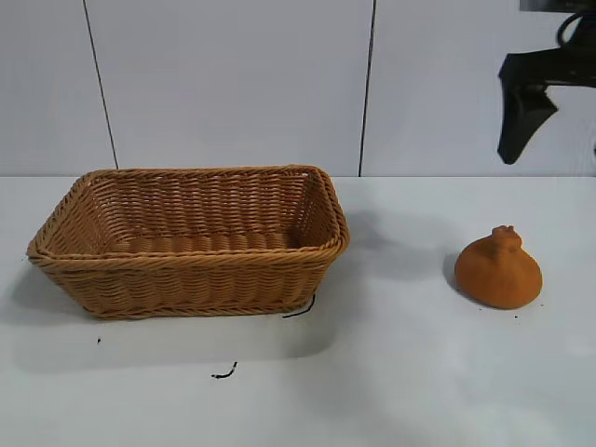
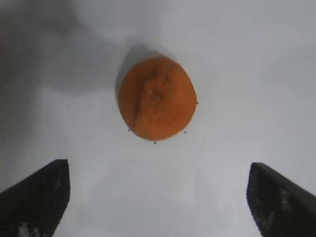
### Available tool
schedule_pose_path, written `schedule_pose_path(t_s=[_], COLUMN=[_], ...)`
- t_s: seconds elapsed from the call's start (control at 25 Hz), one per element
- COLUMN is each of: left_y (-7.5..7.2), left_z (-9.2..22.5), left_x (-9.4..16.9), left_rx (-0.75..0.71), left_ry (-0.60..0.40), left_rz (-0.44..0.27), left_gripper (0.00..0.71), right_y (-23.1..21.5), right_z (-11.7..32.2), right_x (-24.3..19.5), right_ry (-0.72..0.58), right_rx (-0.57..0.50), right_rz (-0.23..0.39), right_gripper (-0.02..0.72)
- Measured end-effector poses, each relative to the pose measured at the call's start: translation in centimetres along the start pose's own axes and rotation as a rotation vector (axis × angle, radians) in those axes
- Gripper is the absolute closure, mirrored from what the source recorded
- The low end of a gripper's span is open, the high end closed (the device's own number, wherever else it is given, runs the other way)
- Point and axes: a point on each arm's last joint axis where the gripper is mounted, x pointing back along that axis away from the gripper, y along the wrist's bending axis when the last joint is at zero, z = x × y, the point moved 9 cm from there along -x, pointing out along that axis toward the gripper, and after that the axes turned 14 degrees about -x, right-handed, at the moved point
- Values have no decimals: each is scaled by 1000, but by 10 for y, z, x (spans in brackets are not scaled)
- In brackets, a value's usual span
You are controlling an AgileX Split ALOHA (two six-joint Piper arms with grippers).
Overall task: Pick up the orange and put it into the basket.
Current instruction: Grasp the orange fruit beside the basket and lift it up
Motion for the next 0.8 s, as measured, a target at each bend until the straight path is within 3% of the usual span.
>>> schedule_pose_path(t_s=[0.24, 0.48, 0.68, 0.8], left_y=[0, 0, 0, 0], left_z=[0, 0, 0, 0], left_x=[0, 0, 0, 0], left_rx=[0, 0, 0, 0], left_ry=[-1, -1, -1, -1], left_rz=[0, 0, 0, 0], left_gripper=[71, 71, 71, 71], right_y=[-7, -7, -7, -8], right_z=[9, 5, 4, 5], right_x=[-48, -54, -58, -60], right_ry=[105, 89, 87, 92], right_rx=[-9, -8, -8, -7], right_rz=[32, 31, 32, 36], right_gripper=[8, 9, 76, 175])
